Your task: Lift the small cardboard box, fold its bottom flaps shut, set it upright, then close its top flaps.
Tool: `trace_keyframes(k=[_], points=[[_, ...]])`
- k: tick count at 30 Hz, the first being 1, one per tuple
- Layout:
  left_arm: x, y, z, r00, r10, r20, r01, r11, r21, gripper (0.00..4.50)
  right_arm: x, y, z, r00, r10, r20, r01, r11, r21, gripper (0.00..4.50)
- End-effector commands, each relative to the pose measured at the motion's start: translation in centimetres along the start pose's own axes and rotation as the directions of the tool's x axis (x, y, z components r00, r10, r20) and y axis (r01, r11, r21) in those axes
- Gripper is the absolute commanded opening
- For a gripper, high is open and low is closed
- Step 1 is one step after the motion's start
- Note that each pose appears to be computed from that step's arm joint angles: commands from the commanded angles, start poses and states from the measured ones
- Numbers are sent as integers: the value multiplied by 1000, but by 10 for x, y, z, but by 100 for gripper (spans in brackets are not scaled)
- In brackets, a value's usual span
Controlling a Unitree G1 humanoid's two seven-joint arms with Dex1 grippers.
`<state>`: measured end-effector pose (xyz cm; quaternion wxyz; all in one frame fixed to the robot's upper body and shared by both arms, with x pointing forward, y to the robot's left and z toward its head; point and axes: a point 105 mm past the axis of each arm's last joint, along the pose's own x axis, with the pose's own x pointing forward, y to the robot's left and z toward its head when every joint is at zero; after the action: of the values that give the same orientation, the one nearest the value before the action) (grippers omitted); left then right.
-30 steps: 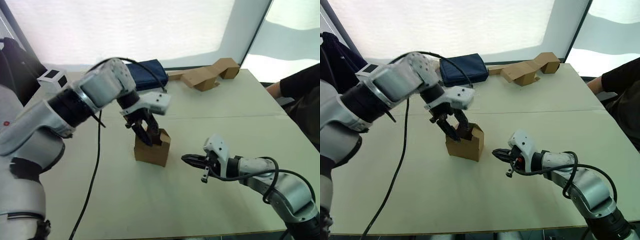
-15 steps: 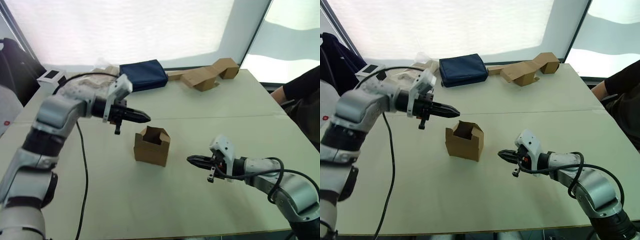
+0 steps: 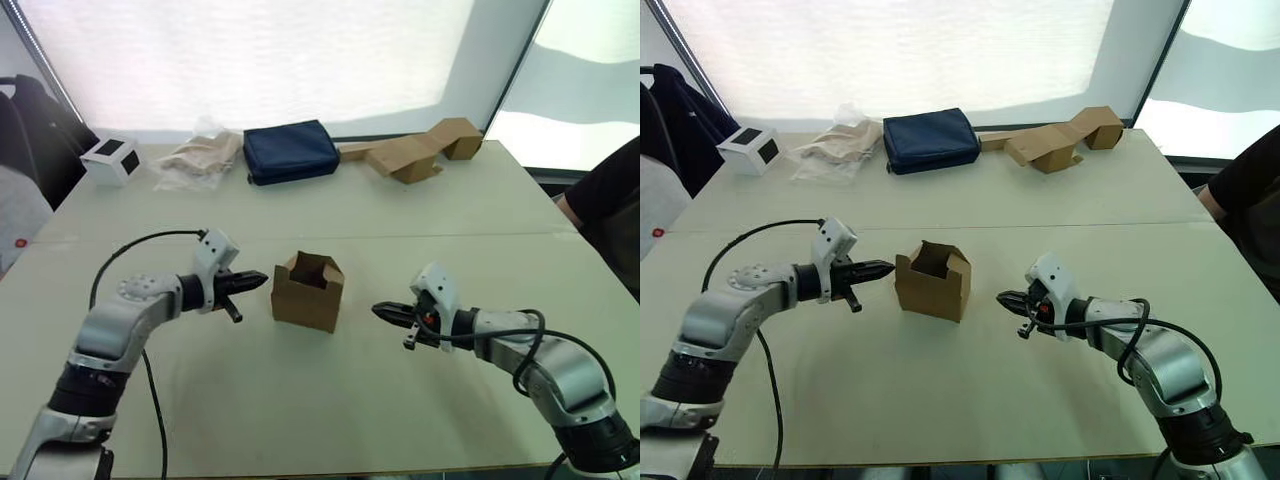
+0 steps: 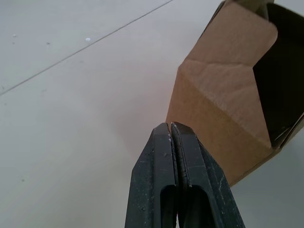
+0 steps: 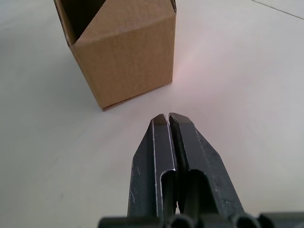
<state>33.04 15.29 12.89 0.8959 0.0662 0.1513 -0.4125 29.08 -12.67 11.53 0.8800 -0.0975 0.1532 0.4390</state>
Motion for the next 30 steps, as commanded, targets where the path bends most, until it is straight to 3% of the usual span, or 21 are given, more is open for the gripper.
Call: trace_keyframes(k=[1, 6, 15, 23, 30], points=[[0, -8, -1, 1000, -11, 8, 10, 999, 40, 4, 5, 2, 8, 1000, 6, 27, -5, 999, -50, 0], [6, -3, -28, 996, 26, -80, -23, 999, 27, 4, 18, 7, 4, 999, 38, 13, -37, 995, -88, 0], [18, -28, -32, 993, -77, -91, 79, 997, 18, 4, 42, 6, -5, 999, 37, -20, -40, 988, -149, 0], [17, -60, -43, 977, -175, -123, 174, 985, -21, 4, 32, 13, -15, 998, 50, -39, -54, 991, -123, 0], [17, -62, -48, 975, -175, -138, 172, 985, -32, 4, 28, 17, -19, 998, 47, -45, -52, 993, -108, 0]])
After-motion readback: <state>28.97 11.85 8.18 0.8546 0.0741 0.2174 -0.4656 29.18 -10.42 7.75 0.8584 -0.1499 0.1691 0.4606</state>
